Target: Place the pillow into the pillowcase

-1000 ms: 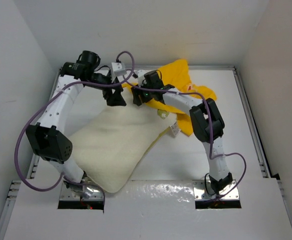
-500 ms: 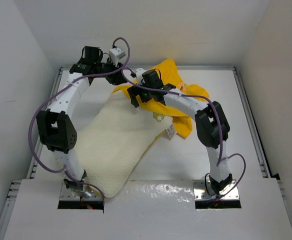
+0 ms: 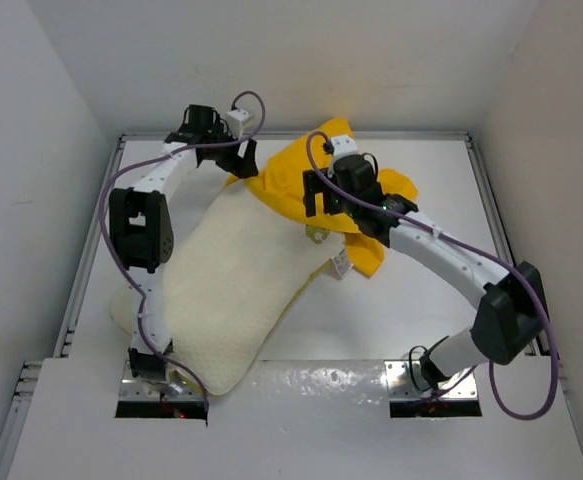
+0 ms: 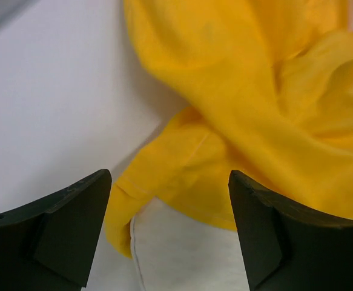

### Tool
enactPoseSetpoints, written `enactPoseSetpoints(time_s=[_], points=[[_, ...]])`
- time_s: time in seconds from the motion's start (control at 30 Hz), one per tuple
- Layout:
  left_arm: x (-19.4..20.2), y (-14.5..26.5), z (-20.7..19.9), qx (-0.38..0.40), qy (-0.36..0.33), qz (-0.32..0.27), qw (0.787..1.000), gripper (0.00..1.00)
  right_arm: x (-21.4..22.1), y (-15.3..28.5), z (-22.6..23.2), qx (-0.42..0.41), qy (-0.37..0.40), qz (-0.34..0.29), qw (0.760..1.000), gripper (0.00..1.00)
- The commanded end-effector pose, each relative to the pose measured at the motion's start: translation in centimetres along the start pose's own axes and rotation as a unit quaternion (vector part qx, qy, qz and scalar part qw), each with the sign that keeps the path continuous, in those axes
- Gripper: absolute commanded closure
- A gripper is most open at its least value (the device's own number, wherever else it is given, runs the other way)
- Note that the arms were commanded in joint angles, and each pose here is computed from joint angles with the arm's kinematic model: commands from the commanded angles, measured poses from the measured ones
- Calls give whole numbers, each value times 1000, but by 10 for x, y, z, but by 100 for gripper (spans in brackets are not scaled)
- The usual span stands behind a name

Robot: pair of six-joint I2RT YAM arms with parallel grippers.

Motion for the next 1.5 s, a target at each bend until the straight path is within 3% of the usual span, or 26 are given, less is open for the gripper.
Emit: enactPoseSetpoints(time_s=[0.0, 0.07, 0.1, 0.17, 0.33, 0.37, 0.6, 0.7, 0.73, 0.8, 0.83, 0.93, 1.13, 1.27, 1.37, 1.43, 1.47], points=[[22, -11, 11, -31, 27, 37, 998, 23, 37, 15, -14, 34, -73, 28, 996, 9], [21, -15, 15, -39, 28, 29, 998, 21, 49, 28, -14, 37, -121, 35, 991, 15], [24, -18, 14, -33, 31, 29, 999, 19, 74, 32, -14, 41, -143, 57, 987, 21], [30, -21, 11, -23, 32, 35, 999, 18, 85, 40, -5, 16, -162, 48, 986, 23], [56, -29, 10, -32, 47, 61, 997, 23, 133, 40, 6, -25, -203, 91, 975, 11], [64, -31, 8, -30, 53, 68, 996, 32, 134, 38, 6, -23, -204, 87, 975, 10], [68, -31, -7, 12, 65, 64, 996, 67, 139, 5, 3, -7, -216, 100, 971, 7], [68, -27, -12, 24, 63, 65, 996, 88, 141, -12, -2, -7, -226, 106, 968, 21], [66, -24, -13, 20, 63, 67, 996, 100, 134, -19, -9, 0, -233, 100, 967, 36], [71, -18, -13, 20, 69, 75, 995, 100, 136, -29, -17, 7, -248, 110, 962, 53], [68, -12, -15, 21, 66, 72, 995, 100, 129, -35, -27, 11, -263, 100, 960, 73], [72, 8, -12, 13, 65, 89, 994, 100, 102, -52, -38, 14, -270, 68, 960, 100], [101, 63, -20, 11, 72, 178, 981, 100, 49, -97, -35, 2, -178, 57, 982, 100], [115, 86, -44, 34, 64, 213, 974, 100, 47, -118, -28, -12, -165, 79, 983, 100], [123, 101, -59, 44, 66, 234, 969, 88, 50, -126, -23, -30, -159, 86, 983, 87], [124, 111, -65, 49, 62, 247, 966, 71, 46, -128, -21, -38, -148, 85, 985, 74], [116, 116, -63, 42, 55, 243, 968, 55, 48, -127, -21, -41, -145, 94, 984, 59]])
Point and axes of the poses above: each gripper's point midway between its finger pads, its own y axis back along the fingers, its own z axis along the line the jaws close on, x = y × z, the point moved 4 cm from there along y, back along the fingers, and after that the axes turned 9 degrees about -y, right-handed, at the moved point
